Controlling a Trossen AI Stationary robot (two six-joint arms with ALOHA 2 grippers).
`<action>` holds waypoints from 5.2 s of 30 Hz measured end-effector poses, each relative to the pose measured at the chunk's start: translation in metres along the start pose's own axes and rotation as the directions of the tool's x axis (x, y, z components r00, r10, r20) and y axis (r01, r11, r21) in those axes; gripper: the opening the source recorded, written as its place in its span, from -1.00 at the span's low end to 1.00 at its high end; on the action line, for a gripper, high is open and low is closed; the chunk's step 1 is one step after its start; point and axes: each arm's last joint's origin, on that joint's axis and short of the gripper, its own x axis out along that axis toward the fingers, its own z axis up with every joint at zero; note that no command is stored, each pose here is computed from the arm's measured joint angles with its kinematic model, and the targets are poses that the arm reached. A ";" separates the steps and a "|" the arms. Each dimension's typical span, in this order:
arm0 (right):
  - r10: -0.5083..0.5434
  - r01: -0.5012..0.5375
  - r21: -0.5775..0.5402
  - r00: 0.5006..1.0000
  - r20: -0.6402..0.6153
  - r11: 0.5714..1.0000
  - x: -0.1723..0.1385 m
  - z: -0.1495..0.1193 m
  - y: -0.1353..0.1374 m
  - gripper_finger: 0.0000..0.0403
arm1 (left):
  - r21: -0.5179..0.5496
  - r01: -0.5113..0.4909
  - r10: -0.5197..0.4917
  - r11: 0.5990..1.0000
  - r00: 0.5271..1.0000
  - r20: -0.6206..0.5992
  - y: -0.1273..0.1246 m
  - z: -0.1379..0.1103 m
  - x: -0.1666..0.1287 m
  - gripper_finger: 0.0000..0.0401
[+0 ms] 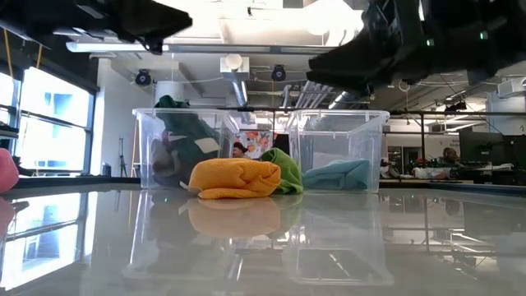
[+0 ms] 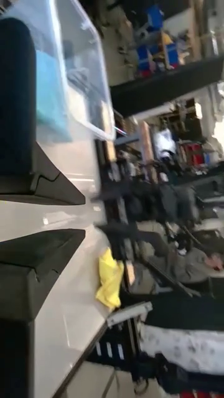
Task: Sort towels by color in basket
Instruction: Put the orange microfiber cloth into the right transparent bin
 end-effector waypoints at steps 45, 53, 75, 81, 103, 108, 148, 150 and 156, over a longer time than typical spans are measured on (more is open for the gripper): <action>-0.293 0.280 -0.152 0.953 -0.075 0.948 -0.037 0.016 -0.093 -0.20 | 0.322 -0.527 0.565 0.786 0.824 -0.030 0.091 0.048 -0.019 -0.71; -0.262 0.238 -0.210 0.961 -0.093 0.948 -0.036 0.014 -0.092 -0.20 | 0.169 -0.497 0.501 0.851 0.865 0.019 0.087 0.052 -0.017 -0.71; -0.047 0.005 -0.136 0.950 -0.309 0.991 -0.006 0.041 0.001 0.12 | -0.017 -0.013 0.008 1.000 0.958 -0.285 0.000 0.024 0.004 -0.71; -0.036 -0.029 -0.218 0.957 -0.288 0.976 0.038 0.011 0.015 0.16 | -0.036 0.048 -0.056 0.998 0.952 -0.301 -0.026 0.022 0.005 -0.71; -0.101 0.004 -0.179 0.837 -0.537 0.984 0.142 -0.054 -0.041 -0.23 | -0.148 -0.089 0.053 0.985 0.971 -0.233 -0.086 0.020 0.015 -0.71; -0.131 0.060 -0.142 0.812 -0.568 0.988 0.140 -0.061 -0.032 -0.57 | -0.143 -0.071 0.035 0.987 0.970 -0.240 -0.107 0.015 0.011 -0.71; -0.448 0.510 -0.025 0.728 -0.519 0.860 -0.009 0.125 -0.194 -0.97 | 0.263 -0.640 0.679 0.722 0.728 -0.092 -0.125 0.029 -0.016 -0.71; -0.492 0.565 -0.052 0.666 -0.561 0.824 -0.010 0.117 -0.201 -0.94 | 0.260 -0.641 0.680 0.722 0.727 -0.093 -0.124 0.028 -0.015 -0.71; -0.445 0.574 -0.027 0.603 -0.662 0.818 -0.012 0.097 -0.220 -0.54 | 0.190 -0.633 0.656 0.750 0.748 -0.095 -0.124 0.028 -0.014 -0.71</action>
